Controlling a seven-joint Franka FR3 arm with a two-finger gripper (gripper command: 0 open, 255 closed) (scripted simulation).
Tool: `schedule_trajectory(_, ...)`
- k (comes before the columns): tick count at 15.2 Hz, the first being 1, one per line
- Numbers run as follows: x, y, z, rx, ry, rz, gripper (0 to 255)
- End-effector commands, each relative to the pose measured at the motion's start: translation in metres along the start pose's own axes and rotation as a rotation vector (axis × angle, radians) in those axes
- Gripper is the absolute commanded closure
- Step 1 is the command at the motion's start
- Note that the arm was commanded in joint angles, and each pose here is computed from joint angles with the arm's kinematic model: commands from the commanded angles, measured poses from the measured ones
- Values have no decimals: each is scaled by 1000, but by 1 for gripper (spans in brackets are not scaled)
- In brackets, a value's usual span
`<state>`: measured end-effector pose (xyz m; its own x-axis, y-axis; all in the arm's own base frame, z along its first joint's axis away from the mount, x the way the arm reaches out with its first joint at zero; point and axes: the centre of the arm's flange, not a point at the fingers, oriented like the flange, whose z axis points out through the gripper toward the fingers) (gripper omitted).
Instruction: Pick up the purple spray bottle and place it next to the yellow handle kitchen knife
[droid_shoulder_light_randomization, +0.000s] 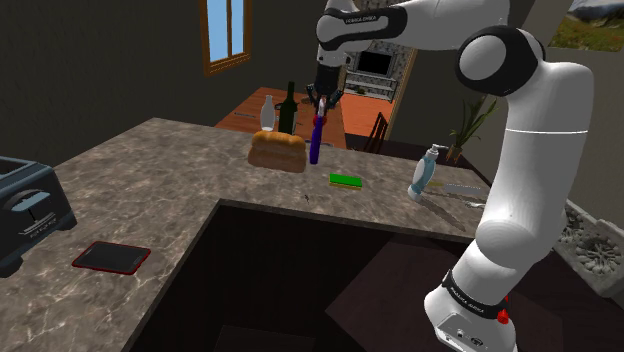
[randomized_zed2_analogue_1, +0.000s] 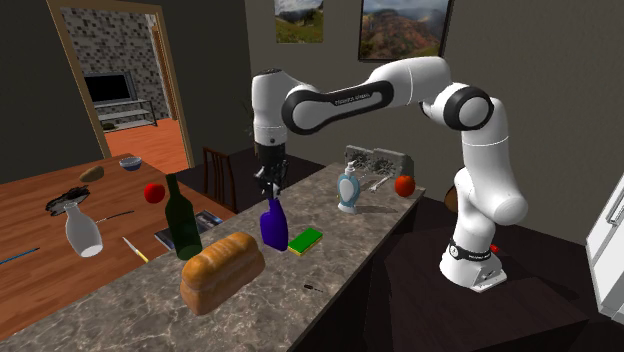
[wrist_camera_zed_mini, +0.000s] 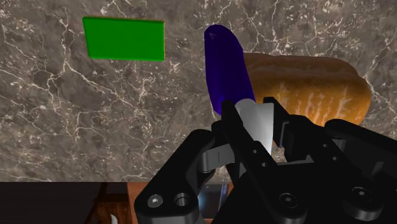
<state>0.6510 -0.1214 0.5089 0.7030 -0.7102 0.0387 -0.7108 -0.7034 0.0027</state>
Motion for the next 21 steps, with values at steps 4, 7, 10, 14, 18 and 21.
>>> schedule_trajectory(4,1,0,-26,0,0,0,255)
schedule_trajectory(7,-5,25,-34,0,0,0,255)
schedule_trajectory(10,-13,62,-45,0,0,0,255)
schedule_trajectory(14,-24,111,-60,0,0,0,255)
schedule_trajectory(18,-36,161,-75,0,0,0,255)
schedule_trajectory(21,-44,198,-86,0,0,0,255)
